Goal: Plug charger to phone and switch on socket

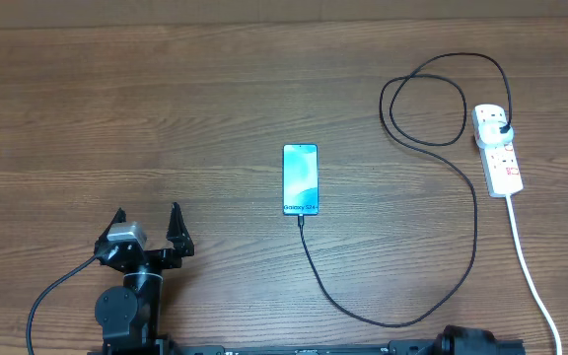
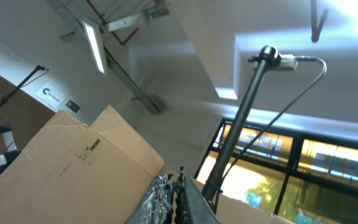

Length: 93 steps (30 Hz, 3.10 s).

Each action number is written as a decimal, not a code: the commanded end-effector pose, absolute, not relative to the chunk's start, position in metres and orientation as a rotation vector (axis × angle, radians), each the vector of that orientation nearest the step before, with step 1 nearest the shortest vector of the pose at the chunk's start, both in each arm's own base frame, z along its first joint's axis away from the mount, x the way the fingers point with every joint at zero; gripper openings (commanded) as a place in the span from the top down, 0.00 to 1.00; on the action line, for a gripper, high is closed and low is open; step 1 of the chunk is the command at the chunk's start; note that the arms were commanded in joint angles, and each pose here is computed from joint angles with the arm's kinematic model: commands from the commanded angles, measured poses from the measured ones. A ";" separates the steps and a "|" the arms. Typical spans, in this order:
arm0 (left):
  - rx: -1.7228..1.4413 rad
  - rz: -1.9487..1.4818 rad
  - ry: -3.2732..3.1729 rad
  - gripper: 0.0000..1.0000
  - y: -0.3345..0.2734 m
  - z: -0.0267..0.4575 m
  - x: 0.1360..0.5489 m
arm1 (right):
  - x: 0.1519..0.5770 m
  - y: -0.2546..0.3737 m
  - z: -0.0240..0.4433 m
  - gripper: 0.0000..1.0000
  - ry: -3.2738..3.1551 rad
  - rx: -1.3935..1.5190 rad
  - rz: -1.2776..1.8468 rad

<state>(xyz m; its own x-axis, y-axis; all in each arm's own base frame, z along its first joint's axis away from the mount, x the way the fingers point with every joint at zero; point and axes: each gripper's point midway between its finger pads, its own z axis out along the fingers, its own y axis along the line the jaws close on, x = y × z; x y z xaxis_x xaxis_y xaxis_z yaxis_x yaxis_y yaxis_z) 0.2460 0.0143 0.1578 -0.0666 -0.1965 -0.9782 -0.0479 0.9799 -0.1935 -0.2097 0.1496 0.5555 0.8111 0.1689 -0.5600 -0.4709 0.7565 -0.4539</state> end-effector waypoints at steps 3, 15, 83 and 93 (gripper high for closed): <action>-0.202 -0.135 1.633 0.00 0.014 0.157 0.246 | -0.214 0.146 0.555 0.94 0.489 -0.584 0.317; -0.202 -0.135 1.633 0.00 0.014 0.157 0.246 | -0.193 0.113 0.567 0.87 0.512 -0.370 0.233; -0.202 -0.135 1.633 0.00 0.014 0.157 0.246 | 0.230 0.037 0.242 0.00 1.425 0.087 0.518; -0.202 -0.135 1.632 0.00 0.014 0.157 0.246 | 0.244 0.022 0.192 0.00 1.509 0.189 0.462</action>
